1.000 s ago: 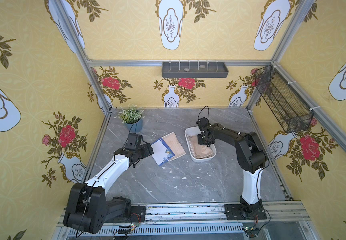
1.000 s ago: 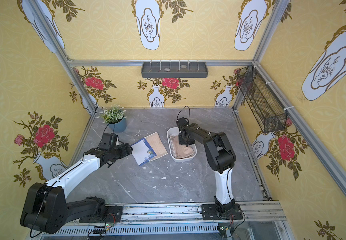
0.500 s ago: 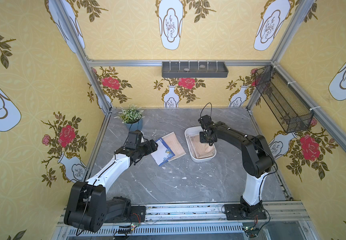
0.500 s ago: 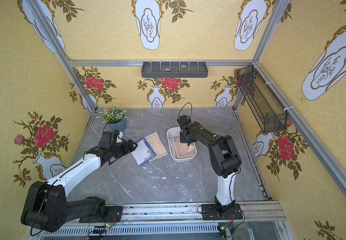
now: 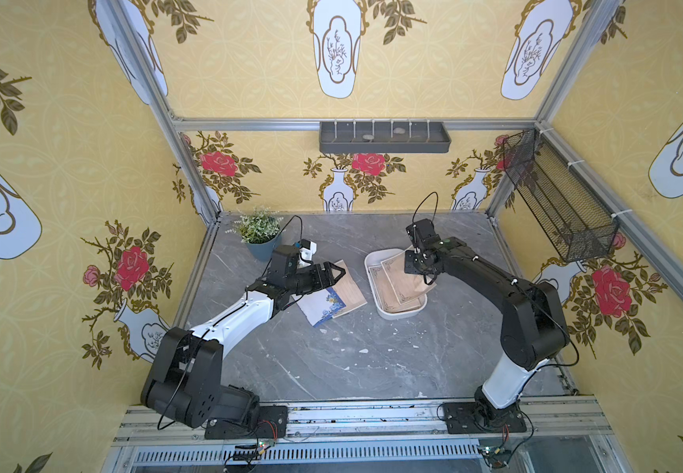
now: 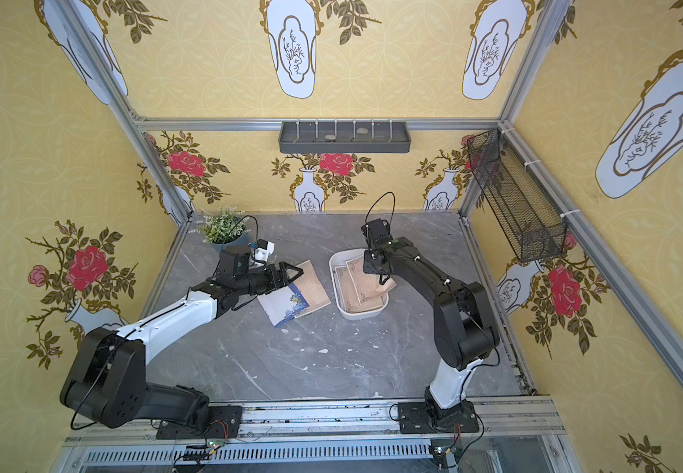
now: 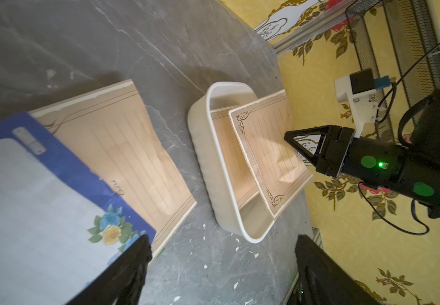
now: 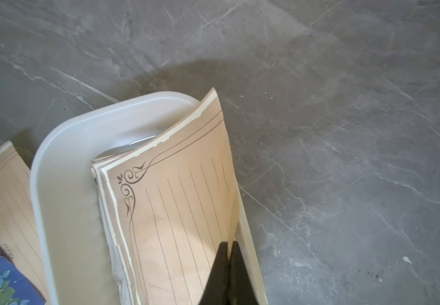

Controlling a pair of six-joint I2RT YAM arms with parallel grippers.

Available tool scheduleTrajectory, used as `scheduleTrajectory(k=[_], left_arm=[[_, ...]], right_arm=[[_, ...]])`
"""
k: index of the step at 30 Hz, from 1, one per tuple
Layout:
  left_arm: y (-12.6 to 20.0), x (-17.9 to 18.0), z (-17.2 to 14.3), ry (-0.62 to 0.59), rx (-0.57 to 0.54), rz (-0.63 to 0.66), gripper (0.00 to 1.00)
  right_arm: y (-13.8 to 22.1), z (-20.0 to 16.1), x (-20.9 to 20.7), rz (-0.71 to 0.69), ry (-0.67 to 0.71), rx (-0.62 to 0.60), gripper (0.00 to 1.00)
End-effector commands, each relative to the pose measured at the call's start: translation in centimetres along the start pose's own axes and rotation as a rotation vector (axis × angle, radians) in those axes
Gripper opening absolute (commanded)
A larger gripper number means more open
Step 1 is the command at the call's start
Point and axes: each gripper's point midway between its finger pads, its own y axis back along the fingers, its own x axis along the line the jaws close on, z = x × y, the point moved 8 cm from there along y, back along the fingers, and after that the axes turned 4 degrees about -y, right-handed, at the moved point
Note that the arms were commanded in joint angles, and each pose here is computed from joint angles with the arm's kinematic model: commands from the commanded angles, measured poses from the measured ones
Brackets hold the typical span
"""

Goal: Take out the stationery paper from the storage box
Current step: Pick up the stationery paper from the storage box, then place the stationery paper at the center of the board.

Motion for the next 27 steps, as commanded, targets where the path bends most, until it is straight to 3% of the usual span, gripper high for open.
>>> scheduleTrajectory(k=[1, 8, 15, 27], left_arm=[[-1.4, -2.1, 1.1, -0.024, -0.009, -0.151, 0.87], [-5.5, -5.1, 1.1, -0.049, 0.049, -0.299, 0.87], [-8.5, -5.8, 0.8, -0.036, 0.084, -0.335, 0.86], [-11.4, -7.7, 1.0, -0.043, 0.124, -0.418, 0.85]], right_arm=[[1.4, 0.5, -0.4, 0.034, -0.037, -0.028, 0.05], [5.4, 1.7, -1.5, 0.155, -0.107, -0.108, 0.05], [8.5, 2.0, -1.5, 0.263, -0.15, -0.181, 0.05], [8.9, 2.0, -0.9, 0.327, -0.167, -0.17, 0.05]])
